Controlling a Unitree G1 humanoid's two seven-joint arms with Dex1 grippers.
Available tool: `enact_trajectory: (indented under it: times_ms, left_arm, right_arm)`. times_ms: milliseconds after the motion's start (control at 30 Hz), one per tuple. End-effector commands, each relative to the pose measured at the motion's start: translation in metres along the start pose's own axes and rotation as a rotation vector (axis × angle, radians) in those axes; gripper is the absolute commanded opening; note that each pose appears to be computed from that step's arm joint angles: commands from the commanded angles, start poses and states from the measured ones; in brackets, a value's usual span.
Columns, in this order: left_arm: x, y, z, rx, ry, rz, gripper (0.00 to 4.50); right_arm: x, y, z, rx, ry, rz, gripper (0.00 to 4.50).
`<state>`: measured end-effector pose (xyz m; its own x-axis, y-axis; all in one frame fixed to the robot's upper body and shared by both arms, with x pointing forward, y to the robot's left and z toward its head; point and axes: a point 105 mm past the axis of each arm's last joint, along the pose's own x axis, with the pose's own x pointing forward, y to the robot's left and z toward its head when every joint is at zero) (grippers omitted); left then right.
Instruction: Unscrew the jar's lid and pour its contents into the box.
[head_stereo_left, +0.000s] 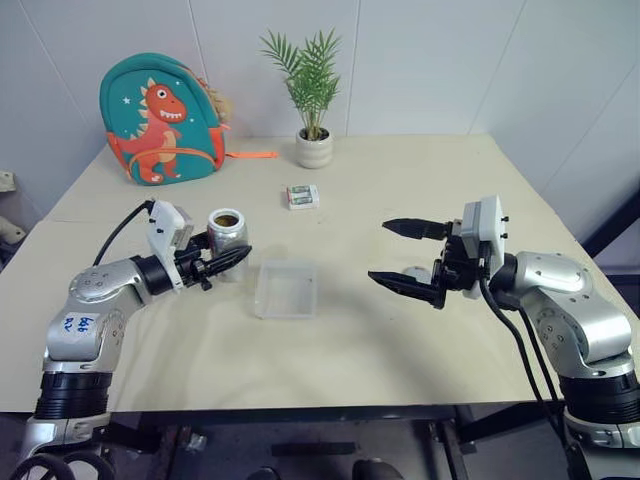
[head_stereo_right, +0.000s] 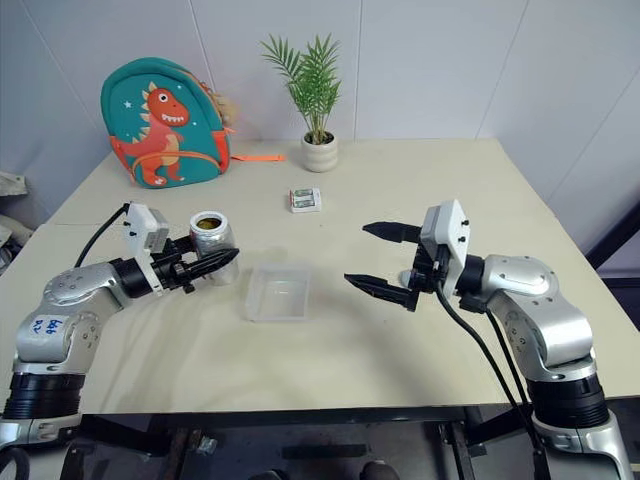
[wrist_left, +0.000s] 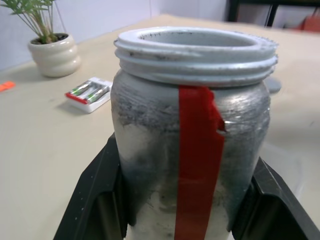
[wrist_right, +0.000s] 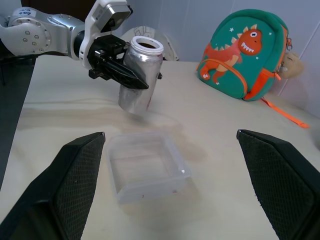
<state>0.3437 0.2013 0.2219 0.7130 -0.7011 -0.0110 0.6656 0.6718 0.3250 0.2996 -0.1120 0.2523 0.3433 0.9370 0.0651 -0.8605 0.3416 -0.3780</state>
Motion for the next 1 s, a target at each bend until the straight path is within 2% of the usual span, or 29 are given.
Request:
enact_trajectory:
  times_ms: [33, 200, 267, 433, 600, 767, 900, 1000]
  left_arm:
    - [-0.002, 0.0, 0.007, 0.148, 0.008, 0.005, 1.98]
    - [0.004, 0.004, 0.014, 0.394, 0.047, 0.044, 1.98]
    - [0.012, 0.009, 0.022, 0.671, 0.095, 0.081, 1.98]
    - [0.033, 0.008, 0.041, 1.207, 0.12, 0.095, 1.98]
    - [0.046, 0.0, 0.044, 1.668, 0.123, 0.009, 1.98]
    - [0.052, 0.011, 0.053, 1.904, 0.101, 0.04, 1.98]
    - [0.059, 0.015, 0.056, 1.98, 0.079, 0.046, 1.98]
    - [0.065, 0.005, 0.055, 2.026, 0.036, 0.007, 1.98]
  right_arm:
    - [0.003, 0.001, 0.005, -0.014, -0.03, 0.001, 4.45]
    - [0.006, 0.0, -0.002, 0.002, -0.034, -0.004, 4.45]
    - [0.007, -0.001, -0.005, 0.014, -0.038, -0.009, 4.45]
    - [0.01, -0.001, -0.009, 0.04, -0.056, -0.02, 4.45]
    - [0.014, -0.002, -0.01, 0.06, -0.079, -0.036, 4.45]
    - [0.018, -0.004, -0.009, 0.077, -0.105, -0.056, 4.45]
    - [0.02, -0.006, -0.007, 0.092, -0.132, -0.081, 4.45]
    - [0.021, -0.005, -0.008, 0.103, -0.143, -0.096, 4.45]
